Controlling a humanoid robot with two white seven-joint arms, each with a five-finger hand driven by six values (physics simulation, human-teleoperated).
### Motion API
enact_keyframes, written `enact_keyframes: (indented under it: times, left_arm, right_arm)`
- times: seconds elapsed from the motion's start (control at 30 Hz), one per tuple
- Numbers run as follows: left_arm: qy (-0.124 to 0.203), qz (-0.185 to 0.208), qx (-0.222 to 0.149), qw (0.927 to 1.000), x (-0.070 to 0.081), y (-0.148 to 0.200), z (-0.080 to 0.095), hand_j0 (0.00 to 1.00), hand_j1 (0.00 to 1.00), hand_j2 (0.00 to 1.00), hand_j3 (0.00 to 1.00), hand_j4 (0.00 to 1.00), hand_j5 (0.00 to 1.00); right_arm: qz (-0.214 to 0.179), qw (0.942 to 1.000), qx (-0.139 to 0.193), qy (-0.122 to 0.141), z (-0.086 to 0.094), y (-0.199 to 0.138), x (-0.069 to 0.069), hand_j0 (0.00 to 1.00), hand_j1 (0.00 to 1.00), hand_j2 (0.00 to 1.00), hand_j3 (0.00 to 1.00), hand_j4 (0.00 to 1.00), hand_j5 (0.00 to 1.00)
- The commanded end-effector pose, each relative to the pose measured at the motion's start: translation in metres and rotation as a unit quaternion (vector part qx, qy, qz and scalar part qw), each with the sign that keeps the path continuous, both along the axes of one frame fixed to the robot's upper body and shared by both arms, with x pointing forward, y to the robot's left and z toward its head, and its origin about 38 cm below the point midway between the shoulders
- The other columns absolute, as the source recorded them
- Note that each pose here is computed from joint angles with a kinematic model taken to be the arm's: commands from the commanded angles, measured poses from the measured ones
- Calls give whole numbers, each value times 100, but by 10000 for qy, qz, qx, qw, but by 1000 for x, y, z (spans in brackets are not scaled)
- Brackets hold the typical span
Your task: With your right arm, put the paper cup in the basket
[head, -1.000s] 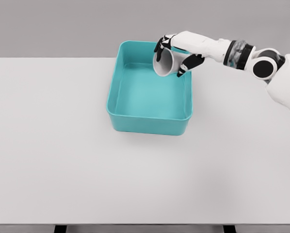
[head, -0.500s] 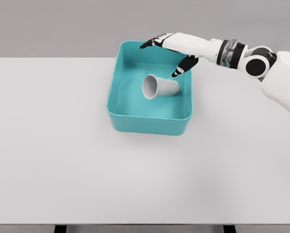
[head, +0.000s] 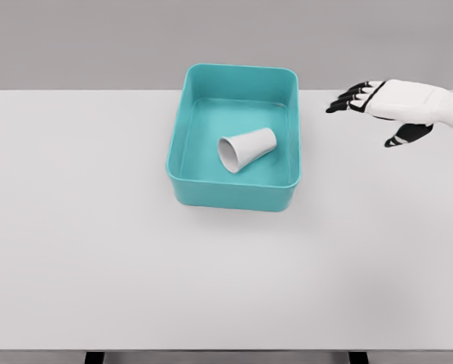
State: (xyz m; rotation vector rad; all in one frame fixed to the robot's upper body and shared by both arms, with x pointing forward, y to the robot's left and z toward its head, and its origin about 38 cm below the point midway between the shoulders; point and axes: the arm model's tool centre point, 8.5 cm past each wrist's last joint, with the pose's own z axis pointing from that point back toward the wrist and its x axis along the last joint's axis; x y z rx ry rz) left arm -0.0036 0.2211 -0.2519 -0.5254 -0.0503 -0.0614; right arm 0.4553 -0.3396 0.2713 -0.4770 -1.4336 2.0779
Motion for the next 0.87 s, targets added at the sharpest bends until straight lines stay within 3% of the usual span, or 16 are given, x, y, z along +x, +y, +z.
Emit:
enact_keyframes:
  times: [0.0,0.13,0.27,0.33,0.47,0.67,0.83]
  left_arm:
    - [0,1,-2,10000,0,0,0,100,100,100,100,100,100]
    - [54,-2,-1,10000,-5,0,0,100,100,100,100,100,100]
    - [-5,147,-1,9999,-3,0,0,100,100,100,100,100,100]
    - [-15,84,-4,10000,1,0,0,100,100,100,100,100,100]
    - [-9,100,-3,9999,-2,0,0,100,100,100,100,100,100]
    - [-193,92,-6,9998,17,0,0,100,100,100,100,100,100]
    - [-18,115,-3,9999,1,0,0,100,100,100,100,100,100]
  right_arm:
    - [52,9998,-161,-69,3,-3,-7,100,100,100,100,100,100]
    - [71,9998,-175,17,-4,-2,-8,100,100,100,100,100,100]
    - [52,9992,-141,380,-37,-2,-17,100,100,100,100,100,100]
    - [-14,9987,-158,475,-44,-8,-20,100,100,100,100,100,100]
    - [-26,9992,-134,381,-37,-6,-15,100,100,100,100,100,100]
    - [-40,9993,-84,365,-38,-2,-7,100,100,100,100,100,100]
    - [9,9991,-8,423,-46,8,-3,100,100,100,100,100,100]
